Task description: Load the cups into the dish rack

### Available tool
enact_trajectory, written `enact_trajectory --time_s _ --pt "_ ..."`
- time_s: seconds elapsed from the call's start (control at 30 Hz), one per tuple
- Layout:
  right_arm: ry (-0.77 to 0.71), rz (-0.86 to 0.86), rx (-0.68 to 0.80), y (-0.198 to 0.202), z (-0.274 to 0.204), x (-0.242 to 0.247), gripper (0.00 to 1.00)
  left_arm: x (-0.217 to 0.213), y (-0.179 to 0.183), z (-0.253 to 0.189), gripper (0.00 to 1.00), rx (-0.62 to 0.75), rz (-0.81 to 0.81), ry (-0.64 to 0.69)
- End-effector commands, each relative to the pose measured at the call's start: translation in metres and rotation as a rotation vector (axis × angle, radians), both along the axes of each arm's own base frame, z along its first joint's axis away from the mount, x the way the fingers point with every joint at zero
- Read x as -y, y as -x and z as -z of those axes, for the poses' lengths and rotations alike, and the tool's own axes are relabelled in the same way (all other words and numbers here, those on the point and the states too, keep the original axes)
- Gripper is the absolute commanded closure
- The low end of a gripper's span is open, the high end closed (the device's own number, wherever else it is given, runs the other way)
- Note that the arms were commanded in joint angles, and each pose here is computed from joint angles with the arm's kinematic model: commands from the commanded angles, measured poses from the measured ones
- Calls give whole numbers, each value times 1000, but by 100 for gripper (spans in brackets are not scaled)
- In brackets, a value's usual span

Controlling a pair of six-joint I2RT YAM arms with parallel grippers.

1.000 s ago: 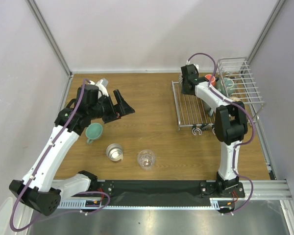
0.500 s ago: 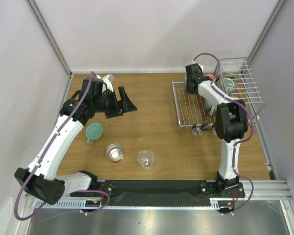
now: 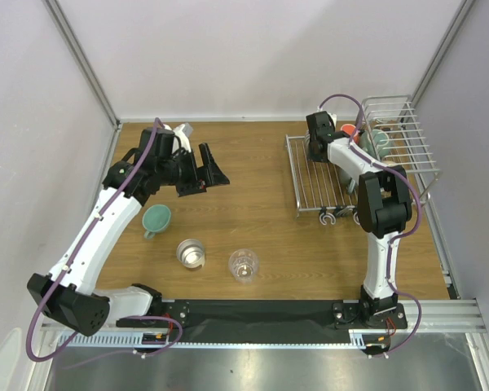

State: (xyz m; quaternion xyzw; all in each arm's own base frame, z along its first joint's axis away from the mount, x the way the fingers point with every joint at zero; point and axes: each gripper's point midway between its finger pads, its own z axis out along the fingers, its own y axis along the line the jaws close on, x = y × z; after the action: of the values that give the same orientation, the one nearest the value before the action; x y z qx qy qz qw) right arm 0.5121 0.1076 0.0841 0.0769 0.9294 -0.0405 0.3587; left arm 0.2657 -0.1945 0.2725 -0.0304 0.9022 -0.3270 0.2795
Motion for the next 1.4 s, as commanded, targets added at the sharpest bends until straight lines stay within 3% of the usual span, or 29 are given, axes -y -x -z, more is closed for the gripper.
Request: enact_trajectory --time_s 0.0,0.73,0.83,0.97,1.13,1.23,1.37 --pt "-15 23 110 -12 -37 1 100 -4 -5 -11 13 33 -3 -12" --pt "2 14 31 12 -23 4 99 -7 -2 -11 12 34 4 -27" --pt "-5 18 38 13 -27 3 95 -8 -1 -10 12 36 3 -31" --pt "1 25 38 12 -30 5 78 -7 1 -10 12 34 7 -26" --pt "6 18 28 10 -27 5 69 -6 2 -8 12 28 12 -23" --pt "15 19 29 9 -28 6 55 -7 4 -9 12 32 14 -22" --pt "14 18 29 6 -30 7 48 -7 6 -8 11 24 16 -23"
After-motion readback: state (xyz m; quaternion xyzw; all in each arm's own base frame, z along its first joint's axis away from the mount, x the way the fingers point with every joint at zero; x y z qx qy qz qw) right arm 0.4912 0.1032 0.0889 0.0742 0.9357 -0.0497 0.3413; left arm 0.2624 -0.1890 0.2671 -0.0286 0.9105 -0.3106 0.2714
